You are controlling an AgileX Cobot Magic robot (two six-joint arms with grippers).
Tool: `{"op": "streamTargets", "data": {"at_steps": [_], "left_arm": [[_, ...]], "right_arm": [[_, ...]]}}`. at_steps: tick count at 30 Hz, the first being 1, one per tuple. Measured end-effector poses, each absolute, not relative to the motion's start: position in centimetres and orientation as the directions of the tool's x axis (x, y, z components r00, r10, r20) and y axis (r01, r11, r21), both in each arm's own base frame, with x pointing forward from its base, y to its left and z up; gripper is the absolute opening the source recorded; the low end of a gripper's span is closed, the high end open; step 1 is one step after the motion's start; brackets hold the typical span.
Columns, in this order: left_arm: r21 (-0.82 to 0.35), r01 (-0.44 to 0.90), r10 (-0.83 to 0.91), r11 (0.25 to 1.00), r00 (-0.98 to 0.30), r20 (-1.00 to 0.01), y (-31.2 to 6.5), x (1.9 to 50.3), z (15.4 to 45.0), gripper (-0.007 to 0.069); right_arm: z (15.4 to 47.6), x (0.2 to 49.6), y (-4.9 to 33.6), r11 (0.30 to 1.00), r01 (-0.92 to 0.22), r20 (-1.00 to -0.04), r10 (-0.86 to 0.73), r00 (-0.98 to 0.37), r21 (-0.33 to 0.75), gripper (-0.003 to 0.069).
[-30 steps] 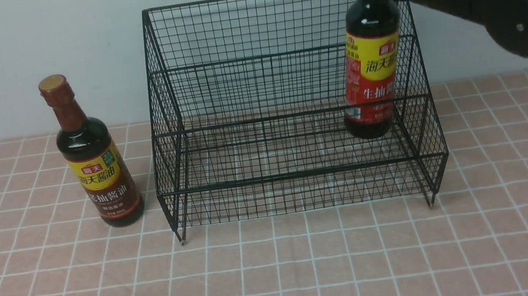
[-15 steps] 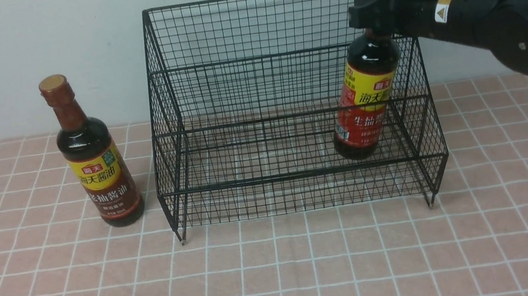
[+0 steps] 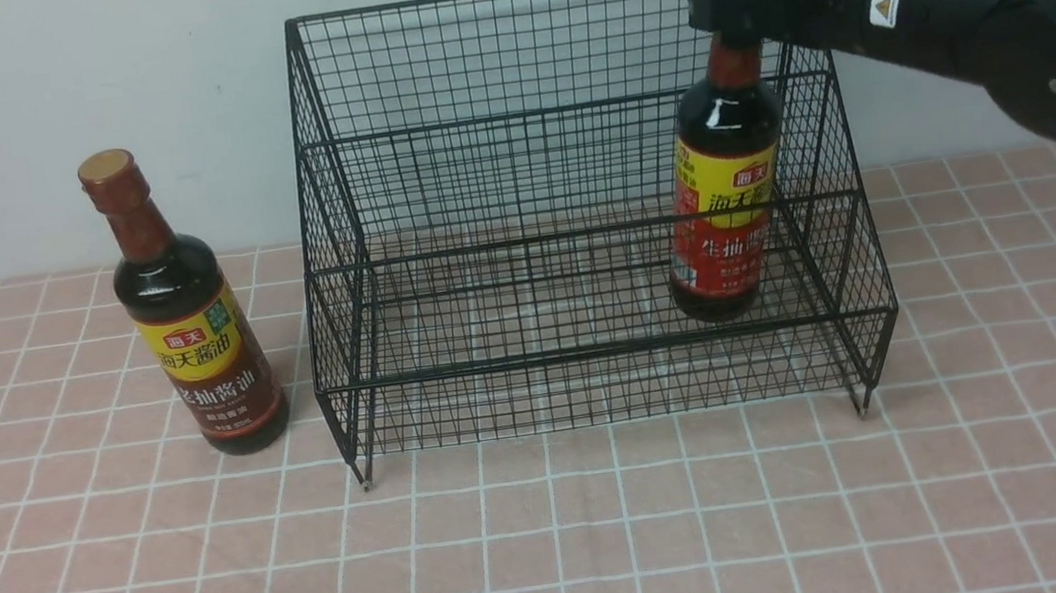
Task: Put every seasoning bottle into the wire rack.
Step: Use the right arm to put the condiment bottle back on the shelf, then use the left arm to grab the condiment bottle closest to it
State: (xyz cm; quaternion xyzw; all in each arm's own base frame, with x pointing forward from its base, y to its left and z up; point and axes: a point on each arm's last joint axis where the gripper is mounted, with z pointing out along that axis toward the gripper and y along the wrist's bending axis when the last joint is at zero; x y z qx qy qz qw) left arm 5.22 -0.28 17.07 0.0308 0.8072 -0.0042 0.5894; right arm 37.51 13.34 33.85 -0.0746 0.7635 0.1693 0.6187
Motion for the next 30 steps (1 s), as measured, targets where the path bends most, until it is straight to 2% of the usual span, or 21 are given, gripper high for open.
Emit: {"op": "streamTargets", "data": {"at_steps": [5,8,12,14,17,20,22,23,24,27,29,30], "left_arm": [[0.029,0.055,0.045,0.998,-0.303,-0.952,-0.3,5.2,17.1,-0.0007],[0.029,0.055,0.045,0.998,-0.303,-0.952,-0.3,5.2,17.1,-0.0007],[0.029,0.055,0.045,0.998,-0.303,-0.952,-0.3,5.2,17.1,-0.0007],[0.029,0.055,0.045,0.998,-0.303,-0.952,-0.3,5.2,17.1,-0.0007],[0.029,0.055,0.045,0.998,-0.303,-0.952,-0.3,5.2,17.1,-0.0007],[0.029,0.055,0.045,0.998,-0.303,-0.952,-0.3,5.2,17.1,-0.0007],[0.029,0.055,0.045,0.998,-0.303,-0.952,-0.3,5.2,17.1,-0.0007],[0.029,0.055,0.045,0.998,-0.303,-0.952,-0.3,5.2,17.1,-0.0007],[0.029,0.055,0.045,0.998,-0.303,-0.952,-0.3,5.2,17.1,-0.0007],[0.029,0.055,0.045,0.998,-0.303,-0.952,-0.3,5.2,17.1,-0.0007],[0.029,0.055,0.045,0.998,-0.303,-0.952,-0.3,5.2,17.1,-0.0007],[0.029,0.055,0.045,0.998,-0.303,-0.952,-0.3,5.2,17.1,-0.0007]], "right_arm": [[38.4,34.5,12.1,0.935,-0.321,-0.983,0.107,-0.148,0.15,0.0423],[42.2,31.1,10.7,0.947,-0.312,-0.996,0.05,-0.073,0.07,0.0392],[45.3,26.9,8.8,0.96,-0.278,-0.999,-0.031,-0.039,-0.019,0.0272],[47.4,22.9,7.1,0.969,-0.241,-0.997,-0.061,-0.043,-0.048,0.0125],[48.2,19.1,5.4,0.976,-0.213,-0.996,-0.068,-0.058,-0.054,0.0022],[47.5,15.1,4.0,0.978,-0.202,-0.997,-0.063,-0.046,-0.052,-0.0004],[44.9,12.1,2.8,0.98,-0.197,-0.998,-0.043,-0.038,-0.035,-0.0011],[44.9,11.4,2.6,0.98,-0.194,-0.999,-0.035,-0.023,-0.03,-0.0012],[42.3,9.8,2.1,0.98,-0.197,-1.0,-0.002,-0.011,0.0,-0.0012],[38.0,7.2,1.4,0.973,-0.217,-0.997,0.078,0.018,0.072,-0.0012],[36.4,6.5,1.4,0.961,-0.257,-0.994,0.109,0.018,0.101,-0.0012],[33.6,5.9,1.4,0.952,-0.259,-0.985,0.171,0.011,0.162,-0.0012]]}}
